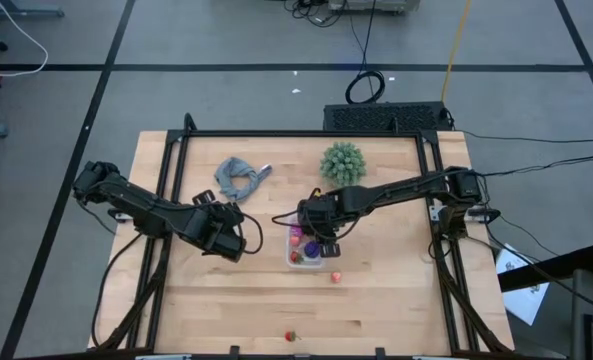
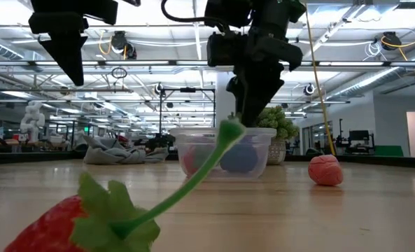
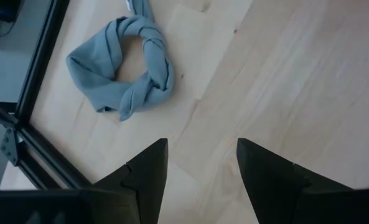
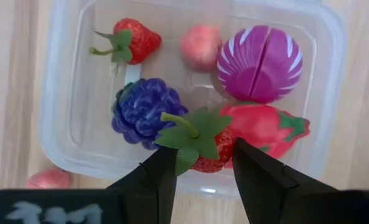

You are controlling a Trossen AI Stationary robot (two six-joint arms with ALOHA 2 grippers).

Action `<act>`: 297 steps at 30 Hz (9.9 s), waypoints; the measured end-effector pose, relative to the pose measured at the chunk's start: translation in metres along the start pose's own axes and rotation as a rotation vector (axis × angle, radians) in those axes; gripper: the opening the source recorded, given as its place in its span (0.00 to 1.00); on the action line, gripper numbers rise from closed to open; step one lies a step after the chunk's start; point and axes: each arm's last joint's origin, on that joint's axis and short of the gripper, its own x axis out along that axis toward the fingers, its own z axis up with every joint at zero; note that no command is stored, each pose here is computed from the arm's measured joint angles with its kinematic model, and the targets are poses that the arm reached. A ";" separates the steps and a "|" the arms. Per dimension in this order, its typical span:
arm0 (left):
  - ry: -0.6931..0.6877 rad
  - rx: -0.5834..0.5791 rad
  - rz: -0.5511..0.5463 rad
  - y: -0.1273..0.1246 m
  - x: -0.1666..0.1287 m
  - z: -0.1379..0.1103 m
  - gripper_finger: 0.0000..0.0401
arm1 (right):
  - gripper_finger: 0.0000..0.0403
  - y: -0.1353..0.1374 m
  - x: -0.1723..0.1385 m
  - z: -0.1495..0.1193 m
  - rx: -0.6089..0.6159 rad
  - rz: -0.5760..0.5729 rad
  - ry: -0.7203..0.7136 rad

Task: Pick and placing Produce into tupperware
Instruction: Put the top strawberry into the transparent bin, then put the apricot into the transparent bin

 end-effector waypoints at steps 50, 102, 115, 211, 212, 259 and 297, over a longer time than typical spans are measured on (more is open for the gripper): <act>-0.004 -0.004 0.003 0.000 0.000 0.000 0.49 | 0.55 0.022 -0.027 0.023 -0.129 0.007 -0.103; -0.039 -0.037 -0.039 -0.016 -0.013 -0.017 0.49 | 0.55 0.133 0.003 -0.038 0.080 -0.018 0.145; -0.039 -0.037 -0.039 -0.016 -0.013 -0.017 0.49 | 0.55 0.124 0.017 -0.041 0.080 -0.005 0.105; -0.034 -0.043 -0.042 -0.016 -0.013 -0.017 0.49 | 0.29 0.113 0.048 -0.062 0.123 0.017 0.068; -0.034 -0.043 -0.042 -0.016 -0.013 -0.017 0.49 | 0.29 0.113 0.047 -0.062 0.124 0.028 0.073; -0.037 -0.022 -0.029 -0.015 -0.013 -0.018 0.49 | 0.29 0.033 -0.017 0.021 0.048 -0.019 -0.101; -0.039 -0.029 -0.030 -0.015 -0.013 -0.018 0.49 | 0.29 0.033 0.014 0.012 0.022 0.004 -0.016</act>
